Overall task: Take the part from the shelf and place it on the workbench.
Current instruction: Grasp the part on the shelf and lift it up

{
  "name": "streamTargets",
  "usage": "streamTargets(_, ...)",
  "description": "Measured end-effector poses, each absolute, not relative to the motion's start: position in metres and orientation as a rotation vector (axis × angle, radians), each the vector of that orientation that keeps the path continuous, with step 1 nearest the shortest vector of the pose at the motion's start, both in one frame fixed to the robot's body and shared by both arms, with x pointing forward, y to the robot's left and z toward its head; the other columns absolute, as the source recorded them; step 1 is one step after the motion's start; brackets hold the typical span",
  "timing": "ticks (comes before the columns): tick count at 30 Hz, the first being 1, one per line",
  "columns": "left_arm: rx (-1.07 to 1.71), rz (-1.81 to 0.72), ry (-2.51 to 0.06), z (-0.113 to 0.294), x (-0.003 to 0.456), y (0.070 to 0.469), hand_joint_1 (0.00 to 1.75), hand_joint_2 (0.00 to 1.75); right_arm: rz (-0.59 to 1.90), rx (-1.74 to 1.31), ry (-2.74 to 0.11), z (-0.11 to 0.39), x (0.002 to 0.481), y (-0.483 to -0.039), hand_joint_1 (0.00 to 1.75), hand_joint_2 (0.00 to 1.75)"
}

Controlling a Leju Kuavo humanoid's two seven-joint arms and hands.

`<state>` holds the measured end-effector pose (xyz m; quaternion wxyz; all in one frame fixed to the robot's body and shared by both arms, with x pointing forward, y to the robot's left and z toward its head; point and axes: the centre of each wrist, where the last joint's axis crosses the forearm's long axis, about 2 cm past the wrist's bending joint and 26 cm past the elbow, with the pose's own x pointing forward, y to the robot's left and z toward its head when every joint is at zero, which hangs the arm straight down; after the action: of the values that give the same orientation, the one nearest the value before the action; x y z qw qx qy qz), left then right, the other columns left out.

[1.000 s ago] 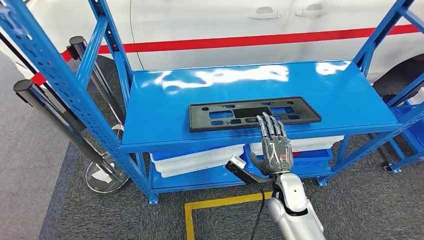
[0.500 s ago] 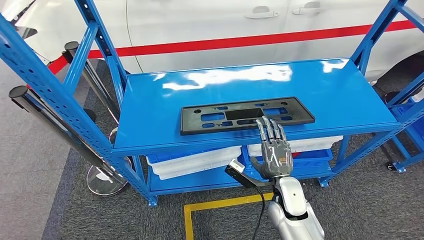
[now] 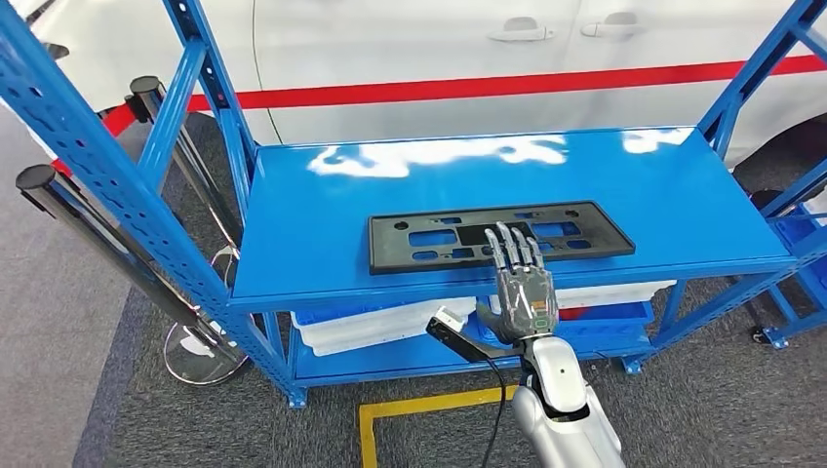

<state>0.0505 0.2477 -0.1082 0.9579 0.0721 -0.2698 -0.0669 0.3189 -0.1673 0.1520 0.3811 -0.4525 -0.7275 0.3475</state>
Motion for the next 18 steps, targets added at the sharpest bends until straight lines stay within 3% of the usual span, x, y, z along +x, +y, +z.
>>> streamTargets(18, 0.151, -0.112, -0.532, -0.108, 0.048, 0.243, 0.00, 0.00, 0.935, -1.092, -1.875, 0.165, 0.337, -0.140, 0.00, 1.75)
